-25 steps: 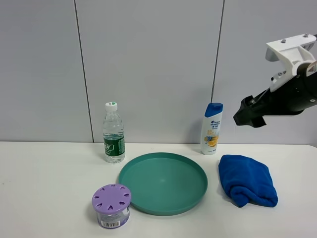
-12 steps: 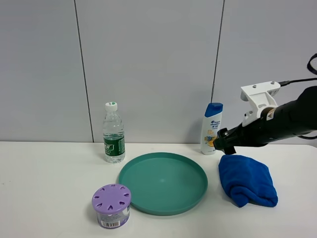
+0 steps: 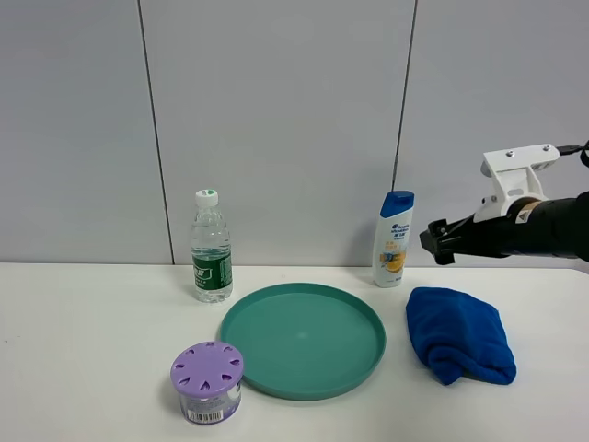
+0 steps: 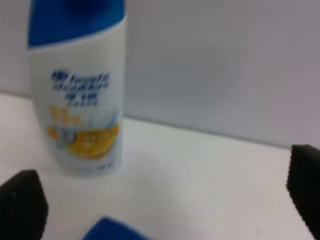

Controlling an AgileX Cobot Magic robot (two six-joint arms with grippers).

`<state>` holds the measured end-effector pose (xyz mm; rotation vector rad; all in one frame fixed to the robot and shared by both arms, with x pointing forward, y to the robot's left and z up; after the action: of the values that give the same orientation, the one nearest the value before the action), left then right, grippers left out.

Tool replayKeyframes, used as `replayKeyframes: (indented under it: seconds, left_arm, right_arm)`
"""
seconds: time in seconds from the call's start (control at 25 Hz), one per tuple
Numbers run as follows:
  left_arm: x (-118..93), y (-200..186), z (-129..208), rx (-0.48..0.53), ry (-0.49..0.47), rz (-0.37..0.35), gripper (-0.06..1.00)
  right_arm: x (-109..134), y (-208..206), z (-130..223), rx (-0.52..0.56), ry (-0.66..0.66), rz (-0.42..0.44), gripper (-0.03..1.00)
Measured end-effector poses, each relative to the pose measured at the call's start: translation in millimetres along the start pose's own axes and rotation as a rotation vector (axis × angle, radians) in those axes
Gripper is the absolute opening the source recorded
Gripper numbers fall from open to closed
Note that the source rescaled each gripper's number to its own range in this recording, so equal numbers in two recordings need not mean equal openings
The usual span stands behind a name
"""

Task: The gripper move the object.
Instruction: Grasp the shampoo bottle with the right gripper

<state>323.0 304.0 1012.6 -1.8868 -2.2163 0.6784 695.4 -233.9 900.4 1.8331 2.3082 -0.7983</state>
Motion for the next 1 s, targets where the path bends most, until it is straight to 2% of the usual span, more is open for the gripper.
replayKeyframes:
  seconds: [0.24, 0.4, 0.48, 0.76, 1.0]
  left_arm:
    - [0, 0, 0, 0.000, 0.000, 0.000, 1.00]
    - [0, 0, 0, 0.000, 0.000, 0.000, 1.00]
    - [0, 0, 0, 0.000, 0.000, 0.000, 1.00]
    - [0, 0, 0, 0.000, 0.000, 0.000, 1.00]
    - [0, 0, 0, 0.000, 0.000, 0.000, 1.00]
  right_arm:
    - [3, 14, 4, -0.105, -0.007, 0.033, 1.00]
    - [8, 18, -6, -0.241, -0.033, 0.048, 1.00]
    - [12, 21, -10, -0.276, -0.050, 0.036, 1.00]
    - [11, 42, -22, -0.316, -0.071, 0.030, 1.00]
    - [24, 61, -13, -0.297, -0.063, -0.002, 1.00]
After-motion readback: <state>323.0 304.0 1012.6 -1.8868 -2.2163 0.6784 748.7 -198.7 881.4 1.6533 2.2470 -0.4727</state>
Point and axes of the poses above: a point on each arm's last joint axis where the gripper is mounted, y pointing out along that axis toward the gripper, x along the wrist's bending axis when the last joint is at zero, z = x × y, the point moved 10 cm from there along y, pointing out along that axis toward the gripper, and after that the axes turned 10 degrees about -y, right-handed, at the moved point
